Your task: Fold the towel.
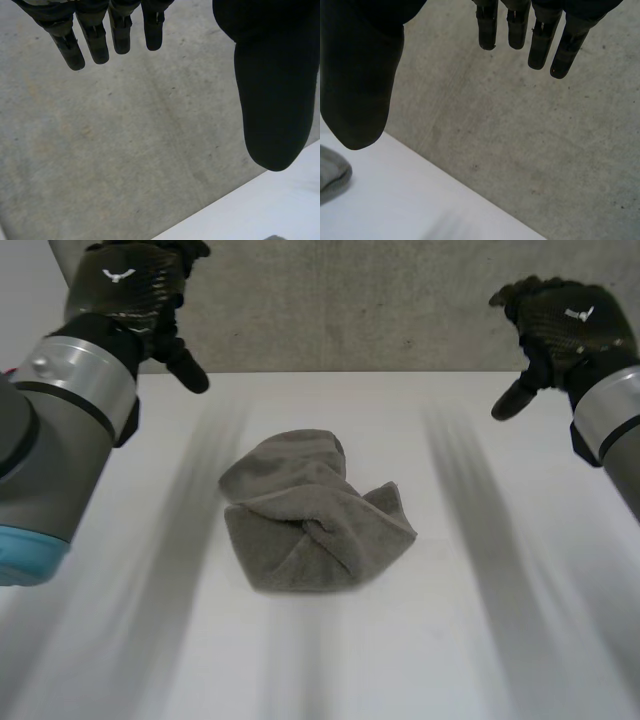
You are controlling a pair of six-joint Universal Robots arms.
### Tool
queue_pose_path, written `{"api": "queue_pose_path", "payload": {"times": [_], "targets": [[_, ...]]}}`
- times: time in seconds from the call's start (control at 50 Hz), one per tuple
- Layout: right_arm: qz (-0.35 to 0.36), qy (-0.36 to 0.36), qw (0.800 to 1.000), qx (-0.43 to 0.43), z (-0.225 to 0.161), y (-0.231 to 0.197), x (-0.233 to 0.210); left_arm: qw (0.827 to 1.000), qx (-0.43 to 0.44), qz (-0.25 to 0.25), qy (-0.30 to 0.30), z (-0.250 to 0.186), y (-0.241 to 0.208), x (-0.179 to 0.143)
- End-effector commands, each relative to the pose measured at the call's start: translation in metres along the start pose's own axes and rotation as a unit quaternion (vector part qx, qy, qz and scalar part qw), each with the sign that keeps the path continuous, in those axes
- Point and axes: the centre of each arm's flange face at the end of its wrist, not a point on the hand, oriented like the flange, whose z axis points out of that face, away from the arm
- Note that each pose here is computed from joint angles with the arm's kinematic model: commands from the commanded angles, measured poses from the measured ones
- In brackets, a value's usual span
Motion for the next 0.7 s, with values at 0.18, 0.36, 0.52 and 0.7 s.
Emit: {"api": "queue_pose_path", "payload": {"times": [0.18,0.36,0.52,0.7], "targets": [[0.019,-0.007,1.000,-0.011,-0.004,-0.017,0.001,0.999,-0.043,0.007,-0.015,-0.003,0.002,-0.014],[0.019,-0.011,1.000,-0.013,-0.004,-0.016,0.000,0.999,-0.051,0.008,-0.013,-0.004,0.004,-0.014],[0.022,-0.059,0.998,-0.021,-0.004,-0.007,-0.008,0.998,-0.063,0.014,0.004,-0.001,0.018,-0.010],[0.084,-0.128,0.976,-0.152,0.006,0.084,-0.048,0.982,-0.160,0.007,0.100,0.021,0.104,0.013]]}}
